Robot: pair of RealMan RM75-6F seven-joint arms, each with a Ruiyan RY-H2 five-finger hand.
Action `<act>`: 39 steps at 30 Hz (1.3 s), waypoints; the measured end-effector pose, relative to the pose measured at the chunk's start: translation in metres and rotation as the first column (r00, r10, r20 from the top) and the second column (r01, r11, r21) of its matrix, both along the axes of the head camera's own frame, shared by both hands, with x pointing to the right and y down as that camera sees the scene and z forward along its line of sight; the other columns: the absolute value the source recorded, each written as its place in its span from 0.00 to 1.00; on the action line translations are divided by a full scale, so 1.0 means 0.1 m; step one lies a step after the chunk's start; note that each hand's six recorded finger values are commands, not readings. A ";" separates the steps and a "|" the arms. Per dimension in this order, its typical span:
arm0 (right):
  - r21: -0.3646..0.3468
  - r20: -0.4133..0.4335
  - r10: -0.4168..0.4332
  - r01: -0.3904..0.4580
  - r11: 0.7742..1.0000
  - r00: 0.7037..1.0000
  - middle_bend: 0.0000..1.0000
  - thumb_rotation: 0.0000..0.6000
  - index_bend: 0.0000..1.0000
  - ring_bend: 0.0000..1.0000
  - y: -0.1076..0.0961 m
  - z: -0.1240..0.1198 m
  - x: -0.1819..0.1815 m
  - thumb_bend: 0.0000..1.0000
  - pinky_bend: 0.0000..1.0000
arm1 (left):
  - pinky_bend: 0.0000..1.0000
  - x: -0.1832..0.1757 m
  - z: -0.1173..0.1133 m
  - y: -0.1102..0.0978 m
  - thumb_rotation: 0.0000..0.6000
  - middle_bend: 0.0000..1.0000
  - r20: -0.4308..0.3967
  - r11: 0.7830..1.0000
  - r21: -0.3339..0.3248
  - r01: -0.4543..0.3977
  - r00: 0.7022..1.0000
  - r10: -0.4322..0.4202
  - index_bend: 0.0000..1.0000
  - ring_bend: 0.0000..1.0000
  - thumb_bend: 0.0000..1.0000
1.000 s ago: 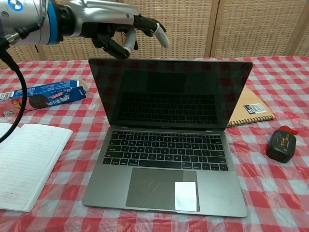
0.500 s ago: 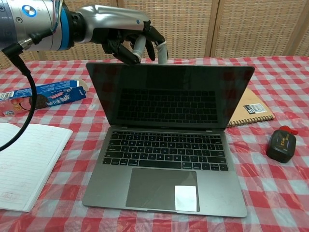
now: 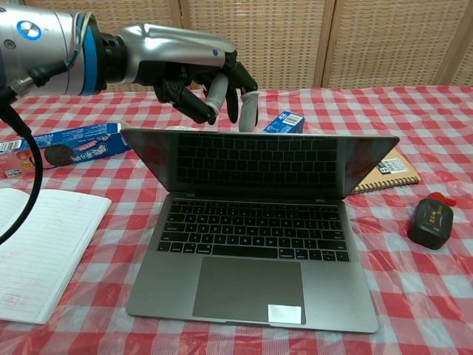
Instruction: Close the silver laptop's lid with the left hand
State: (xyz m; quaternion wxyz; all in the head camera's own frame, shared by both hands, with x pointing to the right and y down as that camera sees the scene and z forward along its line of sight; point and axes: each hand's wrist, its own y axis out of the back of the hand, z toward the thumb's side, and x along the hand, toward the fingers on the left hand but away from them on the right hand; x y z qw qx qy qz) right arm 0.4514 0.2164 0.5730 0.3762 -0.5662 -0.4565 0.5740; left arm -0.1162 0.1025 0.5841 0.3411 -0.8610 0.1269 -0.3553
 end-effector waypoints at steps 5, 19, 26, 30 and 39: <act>0.004 0.002 -0.002 0.002 1.000 1.000 0.00 1.00 0.02 0.00 0.00 -0.02 -0.01 0.59 0.00 | 0.39 -0.04 0.06 0.09 1.00 0.33 0.018 1.000 -0.019 -0.011 1.000 0.011 0.53 0.33 1.00; 0.004 0.002 -0.003 0.003 1.000 1.000 0.00 1.00 0.02 0.00 0.01 -0.03 -0.02 0.60 0.00 | 0.39 -0.16 0.33 0.47 1.00 0.33 0.061 0.994 -0.087 -0.060 0.996 0.066 0.53 0.33 1.00; 0.002 0.002 0.000 0.000 1.000 1.000 0.00 1.00 0.02 0.00 0.00 -0.03 -0.02 0.60 0.00 | 0.39 -0.16 0.41 0.65 1.00 0.33 0.063 0.989 -0.109 -0.095 0.993 0.102 0.53 0.33 1.00; 0.004 0.005 0.005 -0.005 1.000 1.000 0.00 1.00 0.02 0.00 0.00 -0.03 0.00 0.60 0.00 | 0.39 -0.15 0.44 0.75 1.00 0.33 0.061 0.986 -0.120 -0.116 0.990 0.124 0.53 0.33 1.00; 0.014 0.009 0.014 -0.014 1.000 1.000 0.00 1.00 0.02 0.00 0.00 -0.07 0.01 0.60 0.00 | 0.39 -0.14 0.62 0.98 1.00 0.33 0.096 0.978 -0.135 -0.162 0.980 0.175 0.53 0.33 1.00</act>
